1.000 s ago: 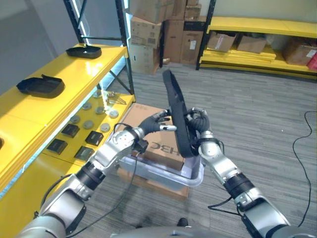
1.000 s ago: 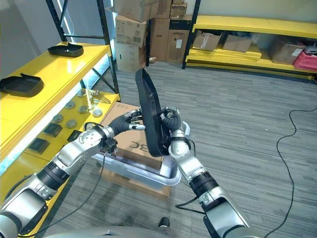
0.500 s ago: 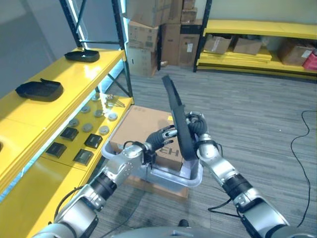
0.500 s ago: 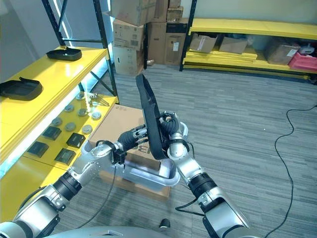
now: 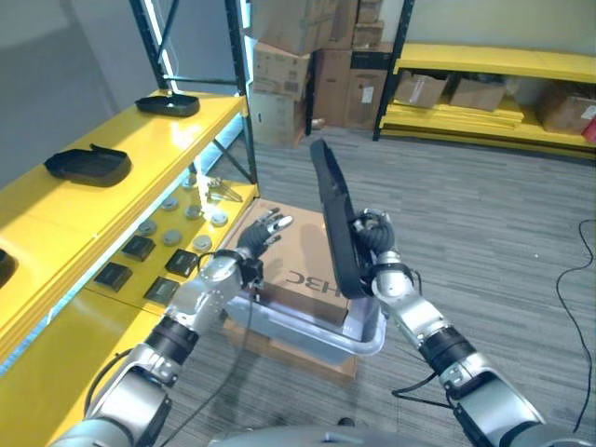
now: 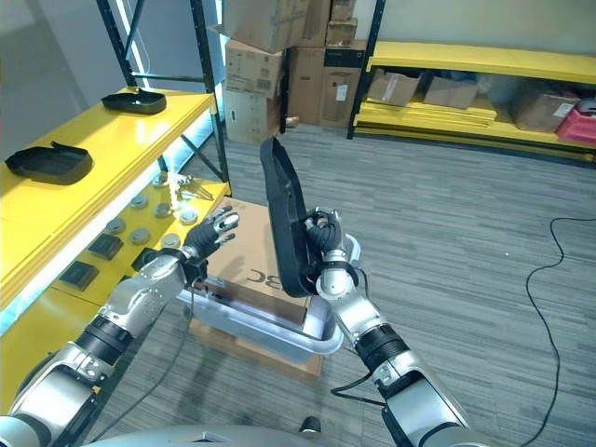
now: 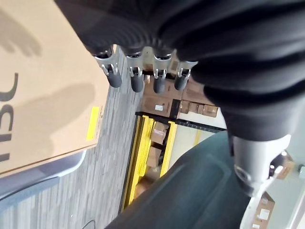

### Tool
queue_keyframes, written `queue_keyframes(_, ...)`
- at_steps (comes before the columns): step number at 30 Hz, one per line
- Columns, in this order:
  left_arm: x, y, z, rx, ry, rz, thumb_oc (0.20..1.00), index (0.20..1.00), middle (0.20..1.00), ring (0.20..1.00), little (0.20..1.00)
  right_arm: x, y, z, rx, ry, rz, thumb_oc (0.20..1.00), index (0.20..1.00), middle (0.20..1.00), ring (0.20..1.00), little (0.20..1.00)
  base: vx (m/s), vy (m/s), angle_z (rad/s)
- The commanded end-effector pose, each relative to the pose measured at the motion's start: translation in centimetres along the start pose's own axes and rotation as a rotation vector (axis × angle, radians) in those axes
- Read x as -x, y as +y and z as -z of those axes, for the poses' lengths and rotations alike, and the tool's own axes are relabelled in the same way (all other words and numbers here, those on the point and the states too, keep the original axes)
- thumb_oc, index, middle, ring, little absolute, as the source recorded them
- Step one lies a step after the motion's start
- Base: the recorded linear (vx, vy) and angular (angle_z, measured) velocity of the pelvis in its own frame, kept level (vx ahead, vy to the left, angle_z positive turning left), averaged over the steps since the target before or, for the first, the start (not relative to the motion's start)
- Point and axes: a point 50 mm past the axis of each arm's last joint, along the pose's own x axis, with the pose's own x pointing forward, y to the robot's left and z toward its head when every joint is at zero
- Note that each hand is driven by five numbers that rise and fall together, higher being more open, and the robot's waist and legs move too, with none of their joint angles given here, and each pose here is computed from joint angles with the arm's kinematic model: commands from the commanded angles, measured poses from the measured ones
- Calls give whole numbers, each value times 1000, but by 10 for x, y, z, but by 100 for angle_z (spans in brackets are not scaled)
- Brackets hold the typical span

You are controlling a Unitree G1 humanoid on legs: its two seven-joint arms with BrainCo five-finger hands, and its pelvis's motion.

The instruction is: Move parts from the plastic box to the shelf.

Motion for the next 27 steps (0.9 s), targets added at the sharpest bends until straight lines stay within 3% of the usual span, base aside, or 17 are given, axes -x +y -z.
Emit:
queue_keyframes(1, -3, -3, -29, 5, -124, 29, 1000, 1000, 1000, 1000, 1000, -28, -25, -39, -78, -156, 142, 200, 200, 200, 200, 200, -3, 25, 4)
queue_keyframes(10, 0, 1, -22, 11, -87, 50, 1000, 1000, 1000, 1000, 1000, -29, -34, -33, -58, -148, 172, 200, 200, 200, 200, 200, -1, 8, 7)
queue_keyframes(17, 2, -17, -33, -318, -161, 140, 1000, 1000, 1000, 1000, 1000, -29, -31, -33, 17, -170, 160, 200, 200, 200, 200, 200, -1, -4, 1)
queue_keyframes(23, 2, -17, -55, -663, -275, 83, 1000, 1000, 1000, 1000, 1000, -33, -26, -37, 82, -194, 132, 200, 200, 200, 200, 200, 0, -8, 2)
queue_keyframes(27, -1, -12, -54, -745, -260, 79, 1000, 1000, 1000, 1000, 1000, -34, -23, -36, 73, -191, 117, 200, 200, 200, 200, 200, 0, 0, 0)
